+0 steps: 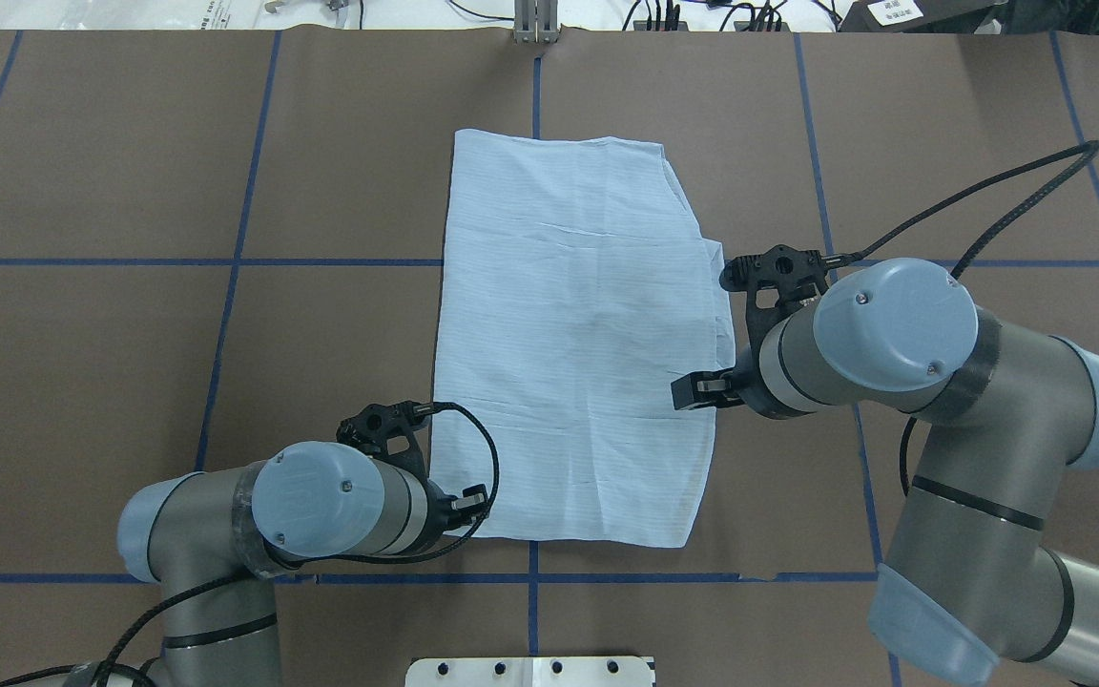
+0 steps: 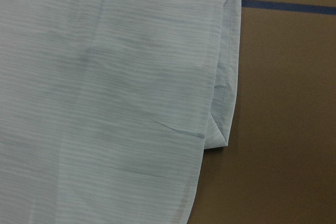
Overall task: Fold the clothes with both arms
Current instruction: 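Hold the left gripper at the shirt edge while the right gripper moves nearer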
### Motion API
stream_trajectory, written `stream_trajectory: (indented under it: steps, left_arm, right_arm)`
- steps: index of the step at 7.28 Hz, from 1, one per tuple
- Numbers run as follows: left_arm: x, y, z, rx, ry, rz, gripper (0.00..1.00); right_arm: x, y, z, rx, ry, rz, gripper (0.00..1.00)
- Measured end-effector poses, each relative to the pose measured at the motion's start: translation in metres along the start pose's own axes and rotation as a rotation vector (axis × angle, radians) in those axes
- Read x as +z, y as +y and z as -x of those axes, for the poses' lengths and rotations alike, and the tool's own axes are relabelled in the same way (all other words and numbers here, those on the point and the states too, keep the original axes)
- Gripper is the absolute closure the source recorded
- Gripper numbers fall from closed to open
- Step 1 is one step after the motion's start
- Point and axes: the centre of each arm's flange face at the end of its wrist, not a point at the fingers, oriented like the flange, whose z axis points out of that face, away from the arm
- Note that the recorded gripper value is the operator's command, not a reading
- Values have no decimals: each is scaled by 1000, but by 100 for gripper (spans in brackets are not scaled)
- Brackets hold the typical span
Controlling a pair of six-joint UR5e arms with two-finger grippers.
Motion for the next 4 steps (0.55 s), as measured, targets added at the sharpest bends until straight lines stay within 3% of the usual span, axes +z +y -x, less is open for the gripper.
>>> stream_trajectory:
  steps: [3, 4]
  left_arm:
    - [-1, -4, 0, -1, 1, -5, 56]
    - [-2, -8, 0, -3, 2, -10, 71]
  right_arm:
    - [1, -1, -1, 2, 3, -1, 0]
    - [1, -1, -2, 2, 4, 0, 0]
